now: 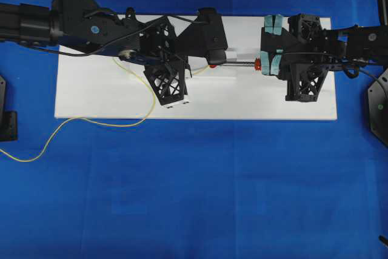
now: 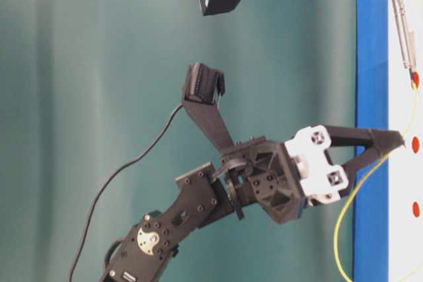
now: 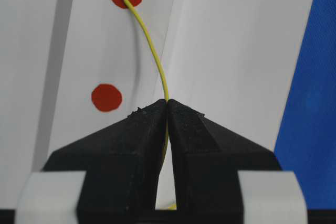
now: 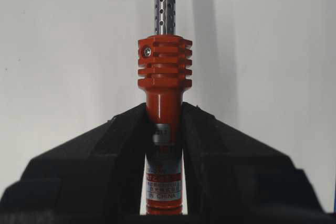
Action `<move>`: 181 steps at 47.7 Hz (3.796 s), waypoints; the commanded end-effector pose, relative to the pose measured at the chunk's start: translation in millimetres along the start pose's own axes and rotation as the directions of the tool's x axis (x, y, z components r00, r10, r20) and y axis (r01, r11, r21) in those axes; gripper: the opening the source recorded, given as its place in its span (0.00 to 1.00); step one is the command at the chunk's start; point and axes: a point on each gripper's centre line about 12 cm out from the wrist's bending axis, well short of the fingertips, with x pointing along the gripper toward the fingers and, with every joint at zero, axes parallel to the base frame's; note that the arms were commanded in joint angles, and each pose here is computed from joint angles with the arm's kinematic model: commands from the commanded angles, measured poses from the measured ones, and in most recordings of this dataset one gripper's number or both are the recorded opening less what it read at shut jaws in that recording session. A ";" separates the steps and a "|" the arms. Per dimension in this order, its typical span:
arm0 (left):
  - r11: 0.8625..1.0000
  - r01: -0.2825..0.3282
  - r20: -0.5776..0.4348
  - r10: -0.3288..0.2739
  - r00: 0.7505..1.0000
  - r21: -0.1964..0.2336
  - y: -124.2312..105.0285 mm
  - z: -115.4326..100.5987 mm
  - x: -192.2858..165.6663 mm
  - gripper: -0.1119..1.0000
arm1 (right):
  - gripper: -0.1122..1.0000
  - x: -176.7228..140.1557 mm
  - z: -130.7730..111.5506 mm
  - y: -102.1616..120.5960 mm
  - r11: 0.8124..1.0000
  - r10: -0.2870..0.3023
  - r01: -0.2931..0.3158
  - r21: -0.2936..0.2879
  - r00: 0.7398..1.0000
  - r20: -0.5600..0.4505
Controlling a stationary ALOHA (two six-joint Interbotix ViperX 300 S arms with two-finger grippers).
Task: Touch the tip of the soldering iron to the tip of the solder at the mark.
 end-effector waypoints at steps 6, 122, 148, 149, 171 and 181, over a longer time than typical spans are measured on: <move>1.000 -0.001 0.035 0.001 0.999 0.001 0.5 14.6 -10.9 0.11 | 0.15 -4.6 9.9 0.1 1.000 0.000 0.000 -0.003 1.000 0.031; 0.997 0.061 0.296 -0.070 0.953 0.037 -14.4 -70.7 -135.8 0.11 | 0.15 -37.9 17.7 -1.0 1.000 -0.002 0.001 0.006 0.985 0.171; 0.996 0.081 0.358 -0.085 0.930 0.025 -13.1 -95.8 -146.7 0.11 | 0.16 -82.4 -16.5 1.2 0.986 0.001 -0.055 0.160 0.948 0.318; 0.996 0.088 0.358 -0.089 0.930 0.021 -14.8 -96.5 -146.9 0.11 | 0.16 -83.2 -15.6 3.0 0.985 0.007 -0.063 0.162 0.946 0.323; 0.932 0.346 0.337 -0.363 0.869 0.113 -110.9 -121.2 -153.3 0.11 | 0.16 -100.5 -17.8 108.5 0.929 0.362 -0.364 -0.067 0.856 0.370; 0.899 0.413 0.301 -0.439 0.847 0.148 -143.7 -144.3 -122.5 0.11 | 0.16 -78.1 -25.3 138.8 0.912 0.410 -0.395 -0.109 0.869 0.276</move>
